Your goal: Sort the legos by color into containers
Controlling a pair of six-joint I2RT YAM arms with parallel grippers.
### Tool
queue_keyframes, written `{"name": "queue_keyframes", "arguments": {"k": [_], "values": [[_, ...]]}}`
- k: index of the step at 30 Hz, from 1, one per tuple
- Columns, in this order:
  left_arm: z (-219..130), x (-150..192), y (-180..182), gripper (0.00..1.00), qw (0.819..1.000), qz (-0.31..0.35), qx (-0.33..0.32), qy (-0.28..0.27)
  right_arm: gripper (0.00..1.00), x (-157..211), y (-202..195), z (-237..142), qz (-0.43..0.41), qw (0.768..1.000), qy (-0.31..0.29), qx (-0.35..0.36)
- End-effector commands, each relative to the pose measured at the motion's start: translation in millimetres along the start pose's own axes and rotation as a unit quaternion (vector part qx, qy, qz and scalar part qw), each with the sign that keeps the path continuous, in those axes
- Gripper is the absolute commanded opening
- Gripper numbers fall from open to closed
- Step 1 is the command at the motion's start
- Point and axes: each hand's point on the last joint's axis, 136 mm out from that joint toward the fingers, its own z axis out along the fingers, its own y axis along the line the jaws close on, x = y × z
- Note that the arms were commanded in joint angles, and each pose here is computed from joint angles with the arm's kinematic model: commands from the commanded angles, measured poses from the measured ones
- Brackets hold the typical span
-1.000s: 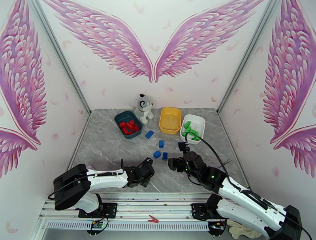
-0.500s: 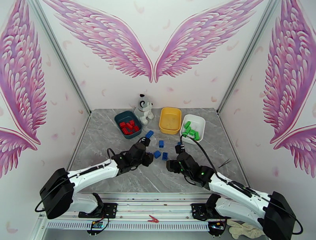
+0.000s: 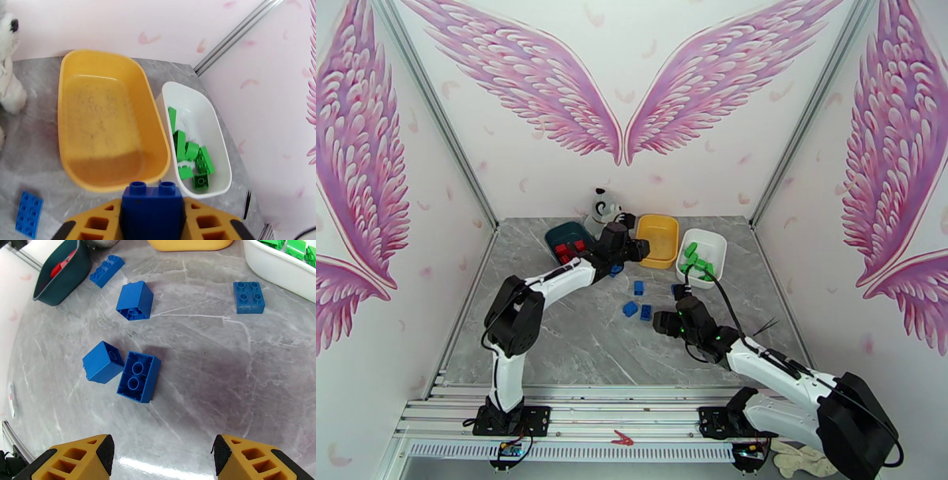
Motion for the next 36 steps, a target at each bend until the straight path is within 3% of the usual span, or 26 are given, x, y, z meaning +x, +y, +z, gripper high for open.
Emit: {"name": "queue_keyframes", "arguments": {"k": [1,3,6,9,18,25,27,31,36], "values": [[28.8,-15.6,-2.9,0.33,0.999,-0.023,0.033,-0.001,0.73,-3.0,2.5,-7.4,0.015,1.000,-0.011,-0.017],[47.0,-20.0,-1.8,0.38,0.999,-0.024,0.043,0.003,0.73,-3.6,1.1,-11.8,0.016,1.000,-0.015,-0.016],[61.3,-25.7,-9.5,0.62,0.998,-0.025,0.061,0.008,0.73,-4.3,-1.5,-17.9,0.017,1.000,-0.022,-0.013],[55.2,-30.2,-24.7,0.73,0.997,-0.015,0.073,0.001,0.74,-6.8,-7.3,-23.7,0.015,0.999,-0.031,0.001],[-18.9,-22.1,-55.5,0.81,0.996,0.037,0.059,-0.056,0.75,-22.9,-18.6,-35.4,0.005,0.997,-0.058,0.045],[-87.9,30.9,-16.3,0.93,0.996,0.044,-0.028,-0.067,0.74,-43.0,-26.0,-27.8,-0.008,0.993,-0.072,0.096],[-107.4,48.8,-2.5,0.96,0.996,0.036,-0.041,-0.069,0.70,-47.7,-22.4,-17.6,-0.015,0.993,-0.063,0.099],[-142.9,88.3,22.8,0.99,0.994,0.034,-0.074,-0.069,0.63,-43.7,-3.2,11.2,-0.023,0.997,-0.019,0.068],[-183.9,137.4,51.0,0.99,0.992,0.026,-0.107,-0.064,0.63,-24.0,28.0,42.4,-0.019,0.999,0.022,0.013]]}}
